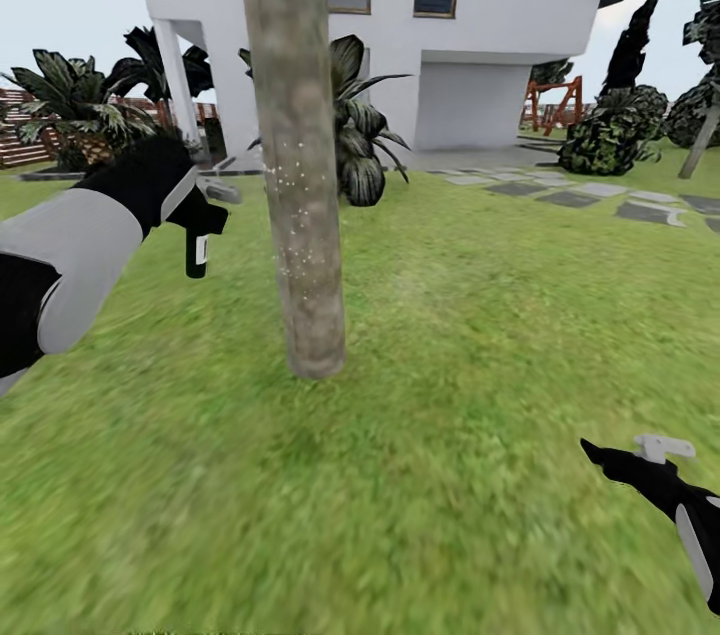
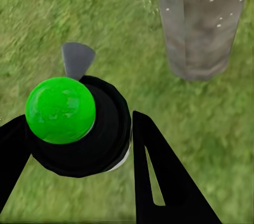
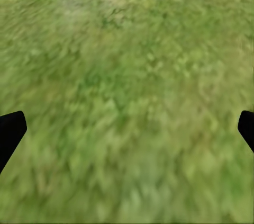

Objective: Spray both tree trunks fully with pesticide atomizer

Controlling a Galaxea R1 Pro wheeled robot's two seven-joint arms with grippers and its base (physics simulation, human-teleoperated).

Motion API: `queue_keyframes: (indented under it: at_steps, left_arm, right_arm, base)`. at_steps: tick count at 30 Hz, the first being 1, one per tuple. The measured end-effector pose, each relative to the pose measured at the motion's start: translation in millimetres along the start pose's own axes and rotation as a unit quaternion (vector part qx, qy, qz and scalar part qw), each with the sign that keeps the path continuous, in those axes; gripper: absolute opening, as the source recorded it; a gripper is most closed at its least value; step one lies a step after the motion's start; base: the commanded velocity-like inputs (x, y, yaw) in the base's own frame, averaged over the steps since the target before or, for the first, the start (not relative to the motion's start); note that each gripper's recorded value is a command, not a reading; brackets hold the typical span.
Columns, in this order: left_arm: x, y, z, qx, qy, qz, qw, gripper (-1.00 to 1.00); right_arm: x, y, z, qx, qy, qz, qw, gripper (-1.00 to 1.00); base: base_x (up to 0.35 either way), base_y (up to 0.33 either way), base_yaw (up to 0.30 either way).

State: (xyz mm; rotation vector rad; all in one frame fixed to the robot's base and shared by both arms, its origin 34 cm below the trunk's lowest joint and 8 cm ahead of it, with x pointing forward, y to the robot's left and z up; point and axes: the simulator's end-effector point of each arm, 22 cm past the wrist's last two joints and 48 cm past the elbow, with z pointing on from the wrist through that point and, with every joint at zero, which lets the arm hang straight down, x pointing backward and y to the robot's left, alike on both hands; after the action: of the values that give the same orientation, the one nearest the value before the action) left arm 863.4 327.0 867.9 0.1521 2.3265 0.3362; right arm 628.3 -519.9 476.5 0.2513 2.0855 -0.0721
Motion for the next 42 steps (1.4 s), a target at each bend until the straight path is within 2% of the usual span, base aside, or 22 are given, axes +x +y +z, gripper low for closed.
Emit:
queue_keyframes:
  at_steps: [7,18,26,42]
  left_arm:
    - [-0.1,-0.2,0.1,0.000,0.000,0.000,1.0000,-1.00]
    - [0.6,0.6,0.8,0.000,0.000,-0.001,1.0000,-1.00]
    - [1.1,0.1,1.2,0.000,0.000,0.000,1.0000,-1.00]
    - [0.2,0.3,0.7,0.000,-0.001,0.000,1.0000,-1.00]
  right_arm:
    - [0.0,0.0,0.0,0.000,0.000,0.000,1.0000,1.00]
    - [0.4,0.3,0.0,0.000,0.000,0.000,1.0000,1.00]
    - [0.3,0.2,0.0,0.000,0.000,0.000,1.0000,1.00]
    - [0.1,0.1,0.0,0.000,0.000,0.000,1.0000,1.00]
  base:
    - [0.125,-0.310,0.212]
    - [0.216,-0.245,0.008]
    - [0.028,-0.313,0.005]
    - [0.000,-0.321,0.244]
